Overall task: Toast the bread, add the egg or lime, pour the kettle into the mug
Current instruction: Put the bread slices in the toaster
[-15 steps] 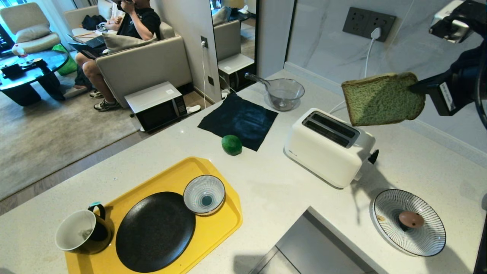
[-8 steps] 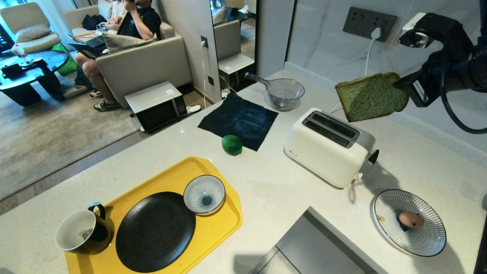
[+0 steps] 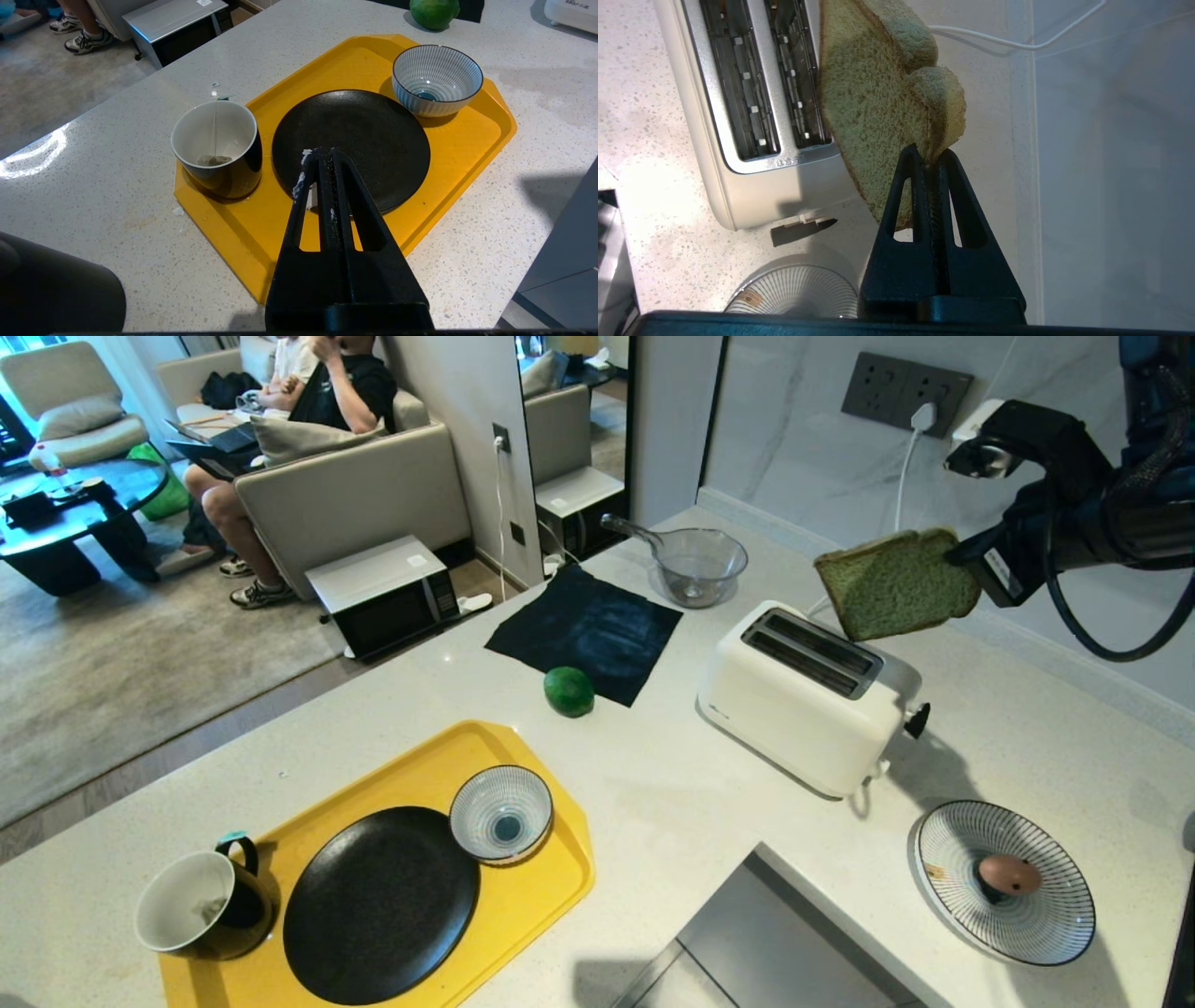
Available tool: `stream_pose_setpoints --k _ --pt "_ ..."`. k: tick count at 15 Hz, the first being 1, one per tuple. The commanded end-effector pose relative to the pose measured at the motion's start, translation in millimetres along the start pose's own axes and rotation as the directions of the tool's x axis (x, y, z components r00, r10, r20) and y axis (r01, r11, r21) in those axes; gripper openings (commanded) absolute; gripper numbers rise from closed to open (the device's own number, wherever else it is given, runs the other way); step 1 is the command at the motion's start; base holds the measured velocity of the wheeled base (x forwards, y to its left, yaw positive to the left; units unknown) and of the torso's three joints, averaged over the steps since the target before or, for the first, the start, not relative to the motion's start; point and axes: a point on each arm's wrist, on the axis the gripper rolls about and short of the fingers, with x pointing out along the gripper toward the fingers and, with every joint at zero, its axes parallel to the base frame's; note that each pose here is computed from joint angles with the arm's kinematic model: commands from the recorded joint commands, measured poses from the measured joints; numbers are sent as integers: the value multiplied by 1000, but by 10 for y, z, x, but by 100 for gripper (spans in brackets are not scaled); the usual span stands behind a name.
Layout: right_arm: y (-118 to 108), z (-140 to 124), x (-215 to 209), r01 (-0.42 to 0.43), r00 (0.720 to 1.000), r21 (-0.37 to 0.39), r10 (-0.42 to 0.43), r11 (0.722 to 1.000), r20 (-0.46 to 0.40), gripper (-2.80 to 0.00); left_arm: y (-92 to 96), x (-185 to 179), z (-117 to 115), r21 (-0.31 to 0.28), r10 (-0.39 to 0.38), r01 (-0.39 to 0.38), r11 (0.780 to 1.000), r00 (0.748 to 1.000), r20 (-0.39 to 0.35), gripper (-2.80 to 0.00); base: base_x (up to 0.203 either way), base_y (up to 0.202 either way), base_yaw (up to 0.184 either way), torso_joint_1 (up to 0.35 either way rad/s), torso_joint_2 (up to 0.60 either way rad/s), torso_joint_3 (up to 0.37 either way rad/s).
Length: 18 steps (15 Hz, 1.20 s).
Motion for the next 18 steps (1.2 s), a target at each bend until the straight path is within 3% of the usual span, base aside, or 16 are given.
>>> stream_pose_setpoints --k 1,9,18 --pt "24 -23 31 -12 1000 -5 12 1000 -14 -280 -2 11 -47 0 0 0 1000 1000 -16 -280 0 0 0 0 0 0" --pt "87 -79 271 -42 998 -34 40 999 -54 -280 -1 11 -46 0 0 0 1000 1000 -14 -280 0 0 0 0 0 0" --pt "159 -163 488 -77 992 -116 64 990 -106 -280 -1 11 -46 0 2 -2 1000 1000 -15 -280 0 0 0 0 0 0"
